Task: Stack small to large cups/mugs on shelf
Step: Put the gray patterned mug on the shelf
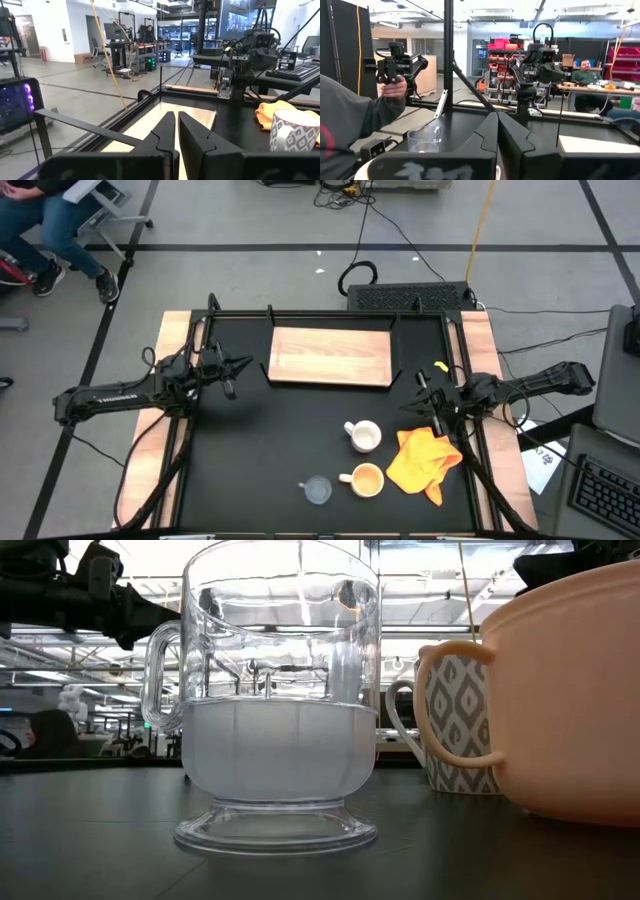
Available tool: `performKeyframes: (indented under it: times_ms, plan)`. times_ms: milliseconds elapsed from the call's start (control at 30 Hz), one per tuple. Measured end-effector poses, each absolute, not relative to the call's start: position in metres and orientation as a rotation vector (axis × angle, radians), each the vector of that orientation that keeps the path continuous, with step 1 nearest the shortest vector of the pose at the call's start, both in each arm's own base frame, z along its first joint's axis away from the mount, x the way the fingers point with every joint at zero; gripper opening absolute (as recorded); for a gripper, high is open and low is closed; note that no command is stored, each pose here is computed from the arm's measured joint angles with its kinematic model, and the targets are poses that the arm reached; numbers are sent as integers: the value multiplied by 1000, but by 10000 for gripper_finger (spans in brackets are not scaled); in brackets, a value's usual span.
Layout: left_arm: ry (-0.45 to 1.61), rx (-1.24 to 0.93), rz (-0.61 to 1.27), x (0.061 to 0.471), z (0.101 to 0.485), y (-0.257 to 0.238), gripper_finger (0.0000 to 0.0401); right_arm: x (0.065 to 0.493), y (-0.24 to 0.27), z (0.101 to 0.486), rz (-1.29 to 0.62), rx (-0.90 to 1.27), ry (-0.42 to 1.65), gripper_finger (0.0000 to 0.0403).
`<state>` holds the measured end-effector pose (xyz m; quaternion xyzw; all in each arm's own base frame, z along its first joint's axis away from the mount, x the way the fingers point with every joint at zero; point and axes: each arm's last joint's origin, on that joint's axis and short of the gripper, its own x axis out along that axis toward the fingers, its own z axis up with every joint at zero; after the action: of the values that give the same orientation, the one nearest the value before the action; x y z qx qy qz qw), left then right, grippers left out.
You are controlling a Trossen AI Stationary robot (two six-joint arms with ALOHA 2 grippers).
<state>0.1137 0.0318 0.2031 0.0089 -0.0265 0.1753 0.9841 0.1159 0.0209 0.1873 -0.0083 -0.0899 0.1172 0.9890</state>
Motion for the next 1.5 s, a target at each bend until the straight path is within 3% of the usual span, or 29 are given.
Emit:
performKeyframes:
  times_ms: [333, 533, 1500]
  plan:
    - [-63, 25, 353, 114, 204, 32, 24, 116, 20, 191, 205, -45, -218, 0]
    - [-63, 26, 353, 114, 204, 32, 24, 120, 19, 183, 140, -22, -91, 0]
    - [-70, -4, 351, 114, 204, 32, 24, 214, 34, 284, 142, -64, 284, 0]
